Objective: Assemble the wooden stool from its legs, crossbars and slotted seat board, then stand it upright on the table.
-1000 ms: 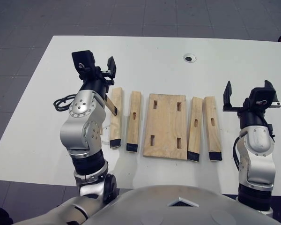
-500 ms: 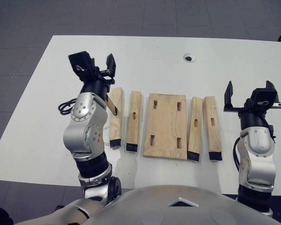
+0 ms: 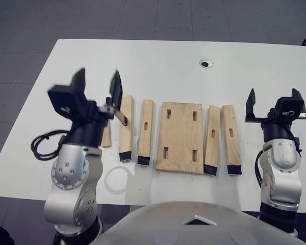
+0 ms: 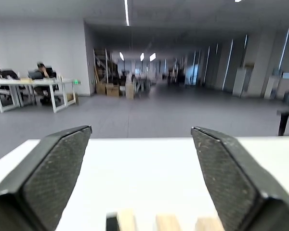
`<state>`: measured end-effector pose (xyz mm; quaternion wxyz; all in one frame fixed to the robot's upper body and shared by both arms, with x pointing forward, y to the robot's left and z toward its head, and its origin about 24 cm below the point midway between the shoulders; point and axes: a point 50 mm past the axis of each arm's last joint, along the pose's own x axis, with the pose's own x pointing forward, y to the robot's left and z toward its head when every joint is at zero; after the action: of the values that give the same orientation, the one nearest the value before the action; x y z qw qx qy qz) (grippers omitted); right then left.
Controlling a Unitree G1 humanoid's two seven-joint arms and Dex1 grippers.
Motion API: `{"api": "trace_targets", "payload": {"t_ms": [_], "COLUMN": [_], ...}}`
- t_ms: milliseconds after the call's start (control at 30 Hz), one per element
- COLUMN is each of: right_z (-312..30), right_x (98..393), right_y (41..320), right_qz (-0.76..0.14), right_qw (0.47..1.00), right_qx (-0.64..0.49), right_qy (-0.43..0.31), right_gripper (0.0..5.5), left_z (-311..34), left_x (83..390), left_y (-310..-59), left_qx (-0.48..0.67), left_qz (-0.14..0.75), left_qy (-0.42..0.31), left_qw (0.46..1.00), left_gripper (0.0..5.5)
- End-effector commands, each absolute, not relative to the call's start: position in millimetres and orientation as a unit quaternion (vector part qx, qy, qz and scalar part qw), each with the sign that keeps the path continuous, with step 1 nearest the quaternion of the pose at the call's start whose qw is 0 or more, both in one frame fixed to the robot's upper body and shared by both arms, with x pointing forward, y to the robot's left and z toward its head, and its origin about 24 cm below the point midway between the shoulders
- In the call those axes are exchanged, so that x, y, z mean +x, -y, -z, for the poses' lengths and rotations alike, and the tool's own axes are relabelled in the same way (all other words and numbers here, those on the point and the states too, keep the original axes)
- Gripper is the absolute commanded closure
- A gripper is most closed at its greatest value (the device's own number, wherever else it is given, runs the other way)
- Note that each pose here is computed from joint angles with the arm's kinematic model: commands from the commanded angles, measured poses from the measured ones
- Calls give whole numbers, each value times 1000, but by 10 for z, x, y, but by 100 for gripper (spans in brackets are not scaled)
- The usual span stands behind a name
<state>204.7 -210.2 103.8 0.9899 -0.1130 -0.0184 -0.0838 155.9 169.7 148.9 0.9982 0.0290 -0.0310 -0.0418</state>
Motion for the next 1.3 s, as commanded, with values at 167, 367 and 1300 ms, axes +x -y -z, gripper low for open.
{"api": "trace_targets", "payload": {"t_ms": [167,367,1300], "right_z": [-1061,-1071,-1074], "right_x": [2051,2065,2013], "right_y": [2114,2088,2109], "right_qz": [83,75,82], "right_qw": [990,990,990], "right_qx": [-116,-116,-114], "right_qy": [16,16,13], "right_gripper": [0,0,0], "left_z": [-916,-473,7], "left_x": [1224,1168,1175], "left_y": [-1710,-1641,-1764], "left_qx": [57,23,51], "left_qz": [39,8,-68], "left_qy": [-198,-342,-444], "left_qw": [978,939,892], "left_gripper": [23,3,273]}}
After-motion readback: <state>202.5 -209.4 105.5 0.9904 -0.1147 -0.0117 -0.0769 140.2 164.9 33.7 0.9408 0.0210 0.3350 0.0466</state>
